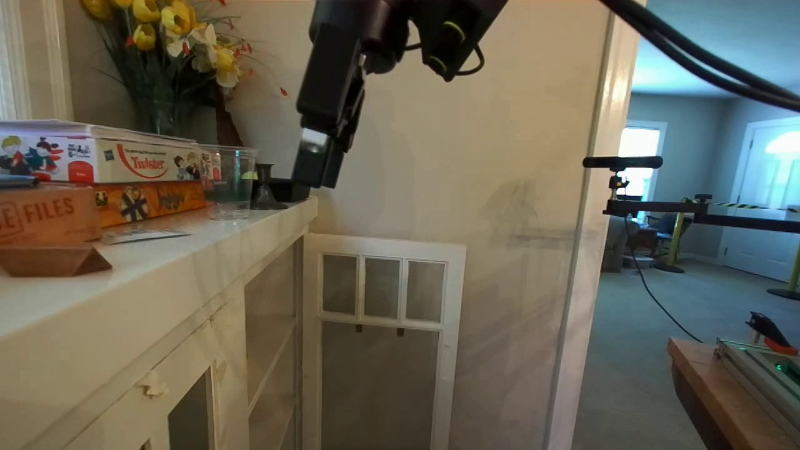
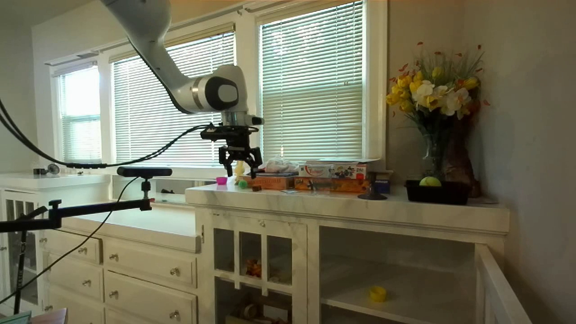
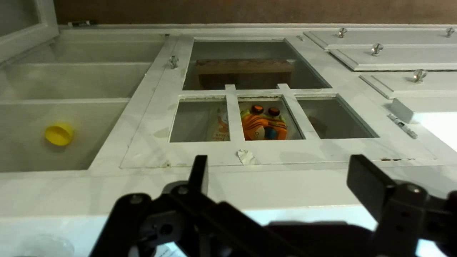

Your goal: Place the brown object in the cup

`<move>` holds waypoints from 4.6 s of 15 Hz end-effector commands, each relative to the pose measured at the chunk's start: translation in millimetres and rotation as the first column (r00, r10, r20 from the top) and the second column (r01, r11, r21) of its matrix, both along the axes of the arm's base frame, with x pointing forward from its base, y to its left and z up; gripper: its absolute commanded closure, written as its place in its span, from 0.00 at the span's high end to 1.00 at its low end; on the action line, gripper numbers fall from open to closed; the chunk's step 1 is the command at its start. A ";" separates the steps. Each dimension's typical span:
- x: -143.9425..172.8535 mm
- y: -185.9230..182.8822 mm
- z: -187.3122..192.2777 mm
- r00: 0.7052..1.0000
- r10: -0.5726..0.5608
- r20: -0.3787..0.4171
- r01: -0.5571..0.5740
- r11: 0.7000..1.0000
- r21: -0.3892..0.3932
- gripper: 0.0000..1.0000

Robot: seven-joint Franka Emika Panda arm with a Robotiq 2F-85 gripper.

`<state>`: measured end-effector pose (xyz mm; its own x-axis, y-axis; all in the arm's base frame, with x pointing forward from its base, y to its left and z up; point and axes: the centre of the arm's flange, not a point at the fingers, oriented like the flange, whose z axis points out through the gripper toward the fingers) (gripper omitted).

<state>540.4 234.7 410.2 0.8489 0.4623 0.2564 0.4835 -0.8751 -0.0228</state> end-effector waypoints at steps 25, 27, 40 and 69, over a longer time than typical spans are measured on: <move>150.7 138.0 -46.1 0.980 0.191 0.047 -0.189 0.981 -0.050 0.95; 151.4 142.0 -49.3 0.981 0.190 0.040 -0.188 0.981 -0.049 0.82; 149.8 128.2 -44.8 0.987 0.150 0.057 -0.147 0.988 -0.055 0.06; 133.4 -81.5 78.0 0.816 -0.327 0.477 0.295 0.945 0.143 0.06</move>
<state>663.8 143.7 496.6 0.7399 0.1268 0.6606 0.1260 -0.9908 0.0490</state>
